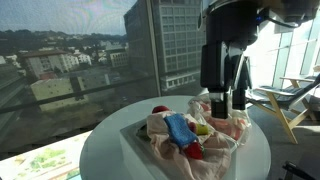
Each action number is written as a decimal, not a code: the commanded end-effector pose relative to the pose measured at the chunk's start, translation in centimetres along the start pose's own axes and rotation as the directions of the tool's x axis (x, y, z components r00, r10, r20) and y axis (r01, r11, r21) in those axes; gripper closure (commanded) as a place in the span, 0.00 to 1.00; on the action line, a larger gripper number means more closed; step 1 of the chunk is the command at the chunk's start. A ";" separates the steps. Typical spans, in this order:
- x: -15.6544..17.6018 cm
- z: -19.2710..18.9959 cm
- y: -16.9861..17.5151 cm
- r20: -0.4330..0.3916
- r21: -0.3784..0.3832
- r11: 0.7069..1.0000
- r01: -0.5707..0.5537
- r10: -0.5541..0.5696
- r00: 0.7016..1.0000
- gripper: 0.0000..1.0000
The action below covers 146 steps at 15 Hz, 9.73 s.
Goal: Put the items on the container in the plastic except the radish.
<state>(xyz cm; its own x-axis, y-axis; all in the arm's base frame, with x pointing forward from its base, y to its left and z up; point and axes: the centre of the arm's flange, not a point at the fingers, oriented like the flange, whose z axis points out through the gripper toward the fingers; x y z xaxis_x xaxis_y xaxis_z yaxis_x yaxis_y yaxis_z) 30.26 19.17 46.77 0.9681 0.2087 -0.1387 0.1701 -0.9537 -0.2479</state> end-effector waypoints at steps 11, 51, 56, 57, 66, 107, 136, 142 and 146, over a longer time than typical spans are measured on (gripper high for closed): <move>9.4 4.1 6.3 -0.152 -0.053 0.979 -0.196 0.186 0.971 0.00; 5.3 -4.6 13.9 -0.390 -0.201 0.709 -0.676 0.575 0.720 0.81; 0.6 -2.9 22.5 -0.391 -0.112 0.518 -0.848 0.762 0.517 0.81; 0.1 -2.5 24.0 -0.396 -0.102 0.479 -0.872 0.784 0.478 0.81; 5.7 2.3 27.5 -0.509 -0.145 0.471 -0.870 0.719 0.473 0.86; 10.1 4.8 8.6 -0.453 -0.260 0.780 -0.569 0.422 0.786 0.00; 9.8 12.2 11.0 -0.454 -0.037 0.926 -0.377 0.320 0.831 0.00; 9.5 11.8 11.0 -0.440 -0.026 0.917 -0.399 0.348 0.828 0.57; 8.6 9.8 11.9 -0.448 -0.027 0.890 -0.456 0.397 0.801 0.67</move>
<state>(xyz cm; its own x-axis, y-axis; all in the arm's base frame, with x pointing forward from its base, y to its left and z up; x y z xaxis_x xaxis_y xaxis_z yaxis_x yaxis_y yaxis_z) 39.16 12.96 30.86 0.9416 -0.2647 0.2082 -0.2409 -0.9614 -0.1330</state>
